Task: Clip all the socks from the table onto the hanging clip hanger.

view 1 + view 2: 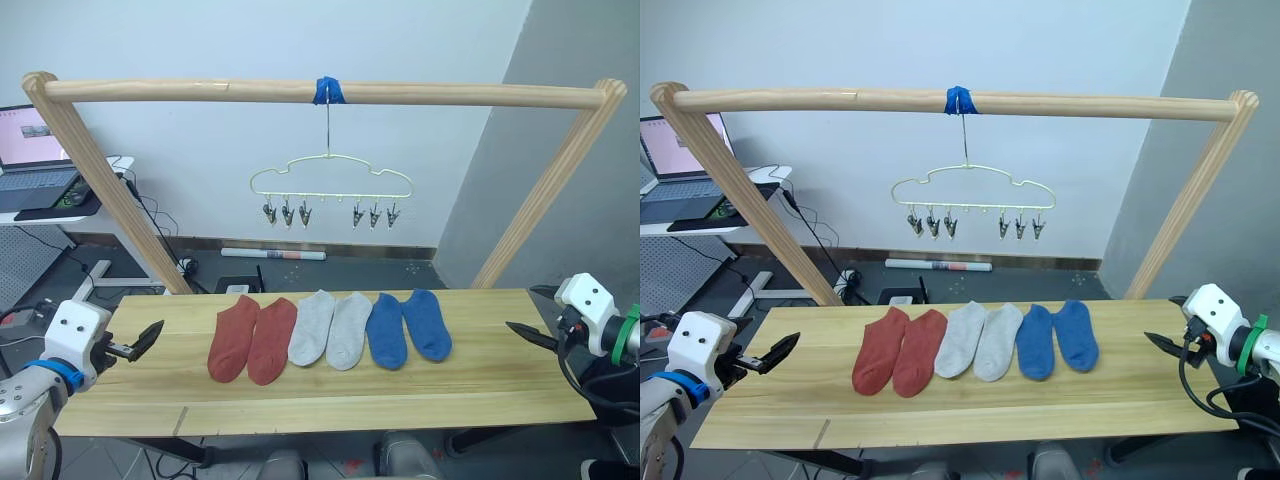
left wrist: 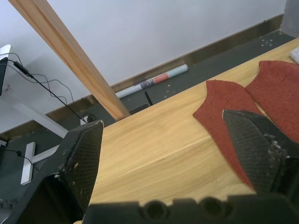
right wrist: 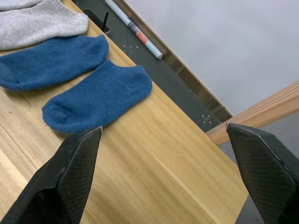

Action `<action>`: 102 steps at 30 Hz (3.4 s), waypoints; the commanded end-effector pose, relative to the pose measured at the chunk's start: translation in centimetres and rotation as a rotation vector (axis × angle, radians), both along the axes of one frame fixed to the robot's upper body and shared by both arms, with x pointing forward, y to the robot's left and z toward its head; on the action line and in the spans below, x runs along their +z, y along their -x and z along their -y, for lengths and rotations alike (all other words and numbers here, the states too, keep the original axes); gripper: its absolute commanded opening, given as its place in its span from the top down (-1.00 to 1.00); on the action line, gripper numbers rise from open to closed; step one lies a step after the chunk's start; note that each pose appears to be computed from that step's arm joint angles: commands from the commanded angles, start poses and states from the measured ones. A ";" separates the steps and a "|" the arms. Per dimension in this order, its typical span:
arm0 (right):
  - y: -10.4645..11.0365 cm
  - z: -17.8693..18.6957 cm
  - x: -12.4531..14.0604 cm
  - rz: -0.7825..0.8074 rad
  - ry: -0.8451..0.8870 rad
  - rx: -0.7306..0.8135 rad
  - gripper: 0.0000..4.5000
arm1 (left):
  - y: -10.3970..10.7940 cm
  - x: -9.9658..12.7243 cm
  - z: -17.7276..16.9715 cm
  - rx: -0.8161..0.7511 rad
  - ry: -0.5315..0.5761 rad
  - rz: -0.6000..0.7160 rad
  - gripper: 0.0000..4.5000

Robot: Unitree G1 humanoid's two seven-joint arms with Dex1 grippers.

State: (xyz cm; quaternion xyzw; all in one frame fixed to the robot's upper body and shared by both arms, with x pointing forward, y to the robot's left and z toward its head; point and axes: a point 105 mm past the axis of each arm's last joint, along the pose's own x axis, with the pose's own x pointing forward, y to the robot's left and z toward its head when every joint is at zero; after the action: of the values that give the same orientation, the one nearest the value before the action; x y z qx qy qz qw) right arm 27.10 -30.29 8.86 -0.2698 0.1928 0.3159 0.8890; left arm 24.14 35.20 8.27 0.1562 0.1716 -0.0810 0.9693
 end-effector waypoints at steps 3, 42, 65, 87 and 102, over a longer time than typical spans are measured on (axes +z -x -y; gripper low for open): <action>0.1 -0.1 1.0 0.057 0.014 0.016 -0.98 | -0.3 1.5 -1.3 0.025 -0.038 0.072 -1.00; 2.3 -15.3 9.0 0.304 -0.268 0.281 -0.98 | -10.4 9.3 12.1 -0.040 0.264 0.600 -1.00; 2.4 -18.4 10.4 0.315 -0.317 0.357 -1.00 | -13.9 10.3 13.5 -0.074 0.301 0.628 0.18; 2.2 -19.9 11.7 0.335 -0.334 0.389 -1.00 | -15.5 11.2 14.2 -0.093 0.320 0.673 0.18; 2.0 -20.4 12.0 0.342 -0.341 0.414 -1.00 | -15.6 12.4 14.6 -0.078 0.356 0.718 0.18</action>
State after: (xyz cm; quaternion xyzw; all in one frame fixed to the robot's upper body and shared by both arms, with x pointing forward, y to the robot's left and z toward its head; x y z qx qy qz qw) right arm 25.56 -10.20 20.04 -0.1971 -0.0535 0.4631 0.8624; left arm 40.06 20.69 19.06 0.0122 -0.1699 -0.0872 0.9815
